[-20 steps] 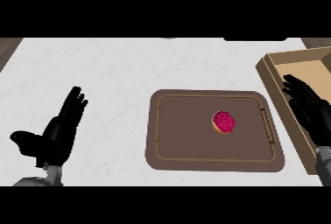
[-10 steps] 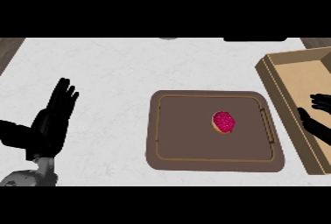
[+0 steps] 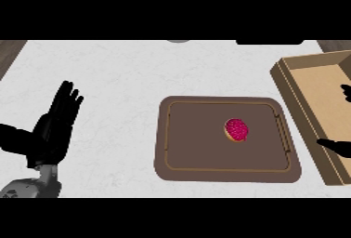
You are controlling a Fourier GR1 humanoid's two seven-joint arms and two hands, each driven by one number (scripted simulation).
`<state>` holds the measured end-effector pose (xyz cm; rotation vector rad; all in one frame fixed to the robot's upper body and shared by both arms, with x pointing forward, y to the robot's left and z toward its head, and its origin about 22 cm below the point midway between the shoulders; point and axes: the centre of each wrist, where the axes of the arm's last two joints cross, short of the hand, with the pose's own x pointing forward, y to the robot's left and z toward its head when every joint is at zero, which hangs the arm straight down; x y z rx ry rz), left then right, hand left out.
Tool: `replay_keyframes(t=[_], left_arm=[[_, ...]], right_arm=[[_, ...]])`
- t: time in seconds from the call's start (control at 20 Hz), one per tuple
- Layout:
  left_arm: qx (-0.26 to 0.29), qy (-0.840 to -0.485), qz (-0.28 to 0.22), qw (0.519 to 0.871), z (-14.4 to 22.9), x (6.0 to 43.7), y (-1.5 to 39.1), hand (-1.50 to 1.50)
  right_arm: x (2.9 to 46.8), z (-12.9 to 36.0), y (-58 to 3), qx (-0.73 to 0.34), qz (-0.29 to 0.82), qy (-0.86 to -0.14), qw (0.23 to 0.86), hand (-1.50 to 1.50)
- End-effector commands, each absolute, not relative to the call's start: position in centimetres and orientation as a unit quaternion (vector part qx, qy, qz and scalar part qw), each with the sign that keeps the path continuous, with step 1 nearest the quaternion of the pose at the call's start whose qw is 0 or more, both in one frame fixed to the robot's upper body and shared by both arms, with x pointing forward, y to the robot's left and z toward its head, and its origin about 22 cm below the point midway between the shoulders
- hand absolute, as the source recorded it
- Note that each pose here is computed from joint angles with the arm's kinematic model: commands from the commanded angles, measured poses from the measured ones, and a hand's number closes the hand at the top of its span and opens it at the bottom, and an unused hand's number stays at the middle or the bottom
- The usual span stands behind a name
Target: Pick the cupcake from the tray and place it in the cardboard box
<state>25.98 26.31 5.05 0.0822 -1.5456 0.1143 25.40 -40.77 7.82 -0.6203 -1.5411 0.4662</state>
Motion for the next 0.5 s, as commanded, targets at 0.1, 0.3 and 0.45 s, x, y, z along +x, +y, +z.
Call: replay_keyframes(t=[0.1,0.3,0.45], left_arm=[[0.035,-0.699,0.042,0.713,5.9,26.4,26.0,0.0],[0.026,-0.698,0.049,0.714,5.8,26.7,26.2,0.0],[0.03,-0.696,0.049,0.716,5.3,26.1,24.3,0.0]], right_arm=[[26.4,13.4,-38.1,-0.225,0.36,-0.574,0.7,-1.5],[26.7,16.6,-35.0,-0.192,0.366,-0.553,0.723,-1.5],[27.8,18.1,-32.8,-0.164,0.343,-0.58,0.72,-1.5]])
